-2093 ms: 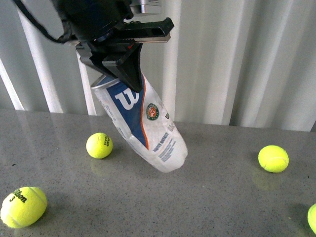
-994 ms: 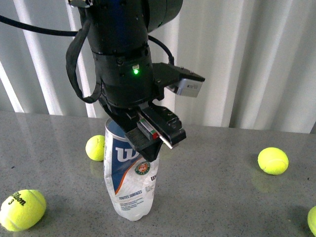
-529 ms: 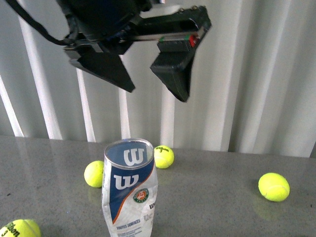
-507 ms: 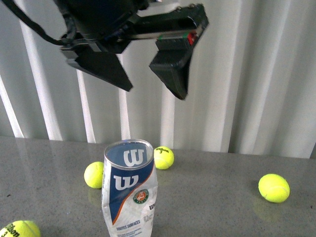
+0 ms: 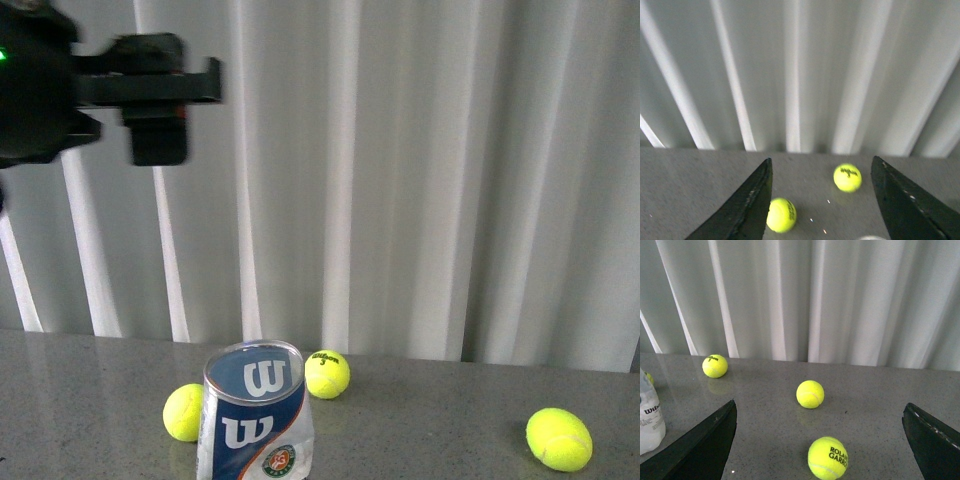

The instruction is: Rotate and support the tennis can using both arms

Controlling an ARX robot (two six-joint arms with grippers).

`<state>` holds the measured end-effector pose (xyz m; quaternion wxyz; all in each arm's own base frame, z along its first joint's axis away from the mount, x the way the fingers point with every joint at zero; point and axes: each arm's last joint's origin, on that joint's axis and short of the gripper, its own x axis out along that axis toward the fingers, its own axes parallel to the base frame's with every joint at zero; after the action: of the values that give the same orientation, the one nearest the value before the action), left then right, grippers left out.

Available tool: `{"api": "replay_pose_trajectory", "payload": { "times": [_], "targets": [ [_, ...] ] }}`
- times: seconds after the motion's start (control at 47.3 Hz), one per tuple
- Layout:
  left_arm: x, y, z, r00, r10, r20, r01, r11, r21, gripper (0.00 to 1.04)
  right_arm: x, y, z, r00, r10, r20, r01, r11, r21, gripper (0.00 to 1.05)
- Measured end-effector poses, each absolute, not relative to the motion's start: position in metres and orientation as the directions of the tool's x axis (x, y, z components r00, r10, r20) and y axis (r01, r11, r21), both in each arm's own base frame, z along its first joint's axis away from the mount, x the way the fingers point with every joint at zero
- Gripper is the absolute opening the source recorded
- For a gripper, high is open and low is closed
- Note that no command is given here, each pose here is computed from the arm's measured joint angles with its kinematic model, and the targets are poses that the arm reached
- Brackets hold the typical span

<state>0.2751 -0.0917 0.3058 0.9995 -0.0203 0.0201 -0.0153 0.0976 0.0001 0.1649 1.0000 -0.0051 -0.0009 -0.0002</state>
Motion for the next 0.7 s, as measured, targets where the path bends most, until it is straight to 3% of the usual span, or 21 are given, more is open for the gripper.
{"api": "replay_pose_trajectory", "payload": {
  "times": [0.085, 0.338, 0.698],
  "targets": [
    [0.253, -0.07, 0.288, 0.999, -0.007, 0.034, 0.009, 0.999, -0.04, 0.43, 0.098, 0.0, 0.165, 1.0, 0.002, 0.002, -0.002, 1.0, -0.01, 0.98],
    [0.217, -0.042, 0.236, 1.0, -0.016, -0.016, 0.016, 1.0, -0.011, 0.04, 0.098, 0.0, 0.165, 1.0, 0.003, 0.002, -0.003, 1.0, -0.01, 0.98],
    [0.175, -0.018, 0.202, 1.0, -0.002, -0.008, 0.002, 1.0, -0.007, 0.04, 0.098, 0.0, 0.165, 1.0, 0.003, 0.002, -0.003, 1.0, -0.01, 0.98]
  ]
}}
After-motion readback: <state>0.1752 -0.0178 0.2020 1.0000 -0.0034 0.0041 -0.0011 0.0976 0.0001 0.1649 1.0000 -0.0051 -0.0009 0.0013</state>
